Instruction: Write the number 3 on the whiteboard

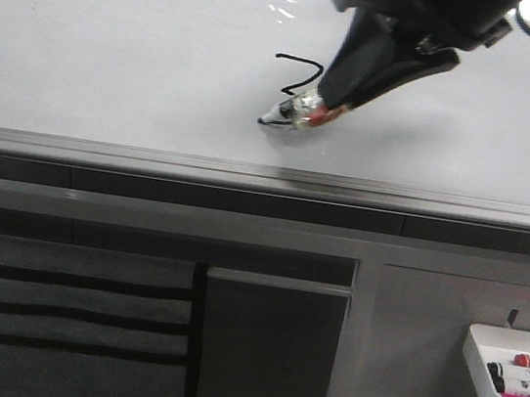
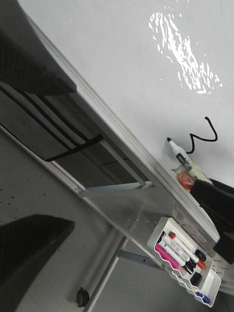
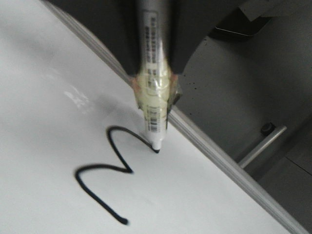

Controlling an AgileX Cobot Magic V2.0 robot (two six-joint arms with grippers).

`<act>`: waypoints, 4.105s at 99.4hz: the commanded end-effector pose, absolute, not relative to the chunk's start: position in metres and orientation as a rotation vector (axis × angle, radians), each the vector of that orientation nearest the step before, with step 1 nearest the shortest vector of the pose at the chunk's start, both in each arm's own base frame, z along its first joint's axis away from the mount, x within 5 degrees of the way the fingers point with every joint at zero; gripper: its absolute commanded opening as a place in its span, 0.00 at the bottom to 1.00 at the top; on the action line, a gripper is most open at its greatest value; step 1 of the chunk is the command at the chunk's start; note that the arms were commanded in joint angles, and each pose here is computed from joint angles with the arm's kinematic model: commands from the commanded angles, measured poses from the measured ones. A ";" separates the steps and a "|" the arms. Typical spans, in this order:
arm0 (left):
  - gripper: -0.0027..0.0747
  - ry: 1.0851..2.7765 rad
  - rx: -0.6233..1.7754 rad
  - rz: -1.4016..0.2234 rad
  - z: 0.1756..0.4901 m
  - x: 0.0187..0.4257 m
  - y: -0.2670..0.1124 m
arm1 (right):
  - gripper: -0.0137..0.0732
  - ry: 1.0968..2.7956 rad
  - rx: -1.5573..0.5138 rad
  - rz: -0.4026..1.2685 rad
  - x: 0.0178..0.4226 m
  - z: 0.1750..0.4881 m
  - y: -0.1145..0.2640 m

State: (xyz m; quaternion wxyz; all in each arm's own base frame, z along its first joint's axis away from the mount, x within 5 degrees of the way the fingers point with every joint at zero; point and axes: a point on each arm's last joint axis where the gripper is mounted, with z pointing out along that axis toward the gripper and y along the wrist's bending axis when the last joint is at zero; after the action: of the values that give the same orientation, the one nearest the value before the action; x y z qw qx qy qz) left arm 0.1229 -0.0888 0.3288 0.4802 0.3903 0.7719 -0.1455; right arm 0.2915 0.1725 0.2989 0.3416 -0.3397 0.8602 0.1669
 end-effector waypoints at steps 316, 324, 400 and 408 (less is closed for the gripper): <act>0.01 1.819 1.344 -0.409 0.351 0.219 -0.188 | 0.59 1.644 -1.194 0.230 0.175 0.397 0.114; 0.01 1.897 1.172 -0.383 0.352 0.237 -0.169 | 0.59 1.699 -1.063 0.219 0.173 0.403 0.096; 0.01 2.057 0.139 -0.197 0.270 0.302 -0.067 | 0.59 1.826 -0.902 0.200 0.174 0.390 0.072; 0.01 2.068 0.133 -0.201 0.267 0.303 -0.068 | 0.59 1.827 -0.903 0.200 0.174 0.389 0.072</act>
State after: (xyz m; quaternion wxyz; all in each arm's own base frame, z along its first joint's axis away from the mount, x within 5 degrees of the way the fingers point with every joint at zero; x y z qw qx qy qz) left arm 0.2979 -0.0712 0.2520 0.4678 0.0820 0.8757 -0.0871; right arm 0.1734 0.0738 0.3749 0.4799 -0.3970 0.7773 0.0888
